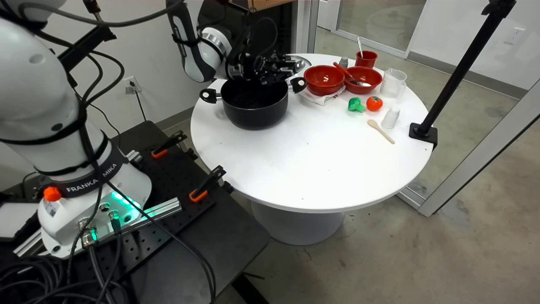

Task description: Use the black ladle to stir the contents in the black pot

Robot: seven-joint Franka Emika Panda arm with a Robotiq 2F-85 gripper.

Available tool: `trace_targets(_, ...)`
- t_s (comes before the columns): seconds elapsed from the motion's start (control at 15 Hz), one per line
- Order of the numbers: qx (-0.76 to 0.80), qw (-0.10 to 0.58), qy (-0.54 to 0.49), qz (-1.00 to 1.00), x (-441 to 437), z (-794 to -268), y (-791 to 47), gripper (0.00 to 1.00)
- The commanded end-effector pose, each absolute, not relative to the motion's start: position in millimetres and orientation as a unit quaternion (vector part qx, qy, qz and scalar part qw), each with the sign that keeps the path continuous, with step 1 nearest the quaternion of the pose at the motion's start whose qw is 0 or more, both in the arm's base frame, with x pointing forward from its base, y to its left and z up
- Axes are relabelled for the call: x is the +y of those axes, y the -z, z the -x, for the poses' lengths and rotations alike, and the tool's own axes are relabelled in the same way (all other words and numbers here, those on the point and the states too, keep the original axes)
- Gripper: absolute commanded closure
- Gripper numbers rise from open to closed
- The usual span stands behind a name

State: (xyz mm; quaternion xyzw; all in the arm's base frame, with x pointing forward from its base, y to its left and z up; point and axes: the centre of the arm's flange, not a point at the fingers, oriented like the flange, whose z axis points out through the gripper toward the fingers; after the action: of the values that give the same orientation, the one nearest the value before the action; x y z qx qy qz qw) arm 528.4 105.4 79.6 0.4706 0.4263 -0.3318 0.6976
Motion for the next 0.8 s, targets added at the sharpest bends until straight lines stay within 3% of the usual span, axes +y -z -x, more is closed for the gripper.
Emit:
trace_targets(0.0, 0.45, 0.681, 0.353, -0.458, 114, -506, -77, 0.92)
trace_targets(0.33, 0.476, 0.659, 0.387, -0.435, 92, -472, -75, 0.92)
trace_targets(0.73, 0.467, 0.642, 0.418, -0.442, 53, -476, -85, 0.92)
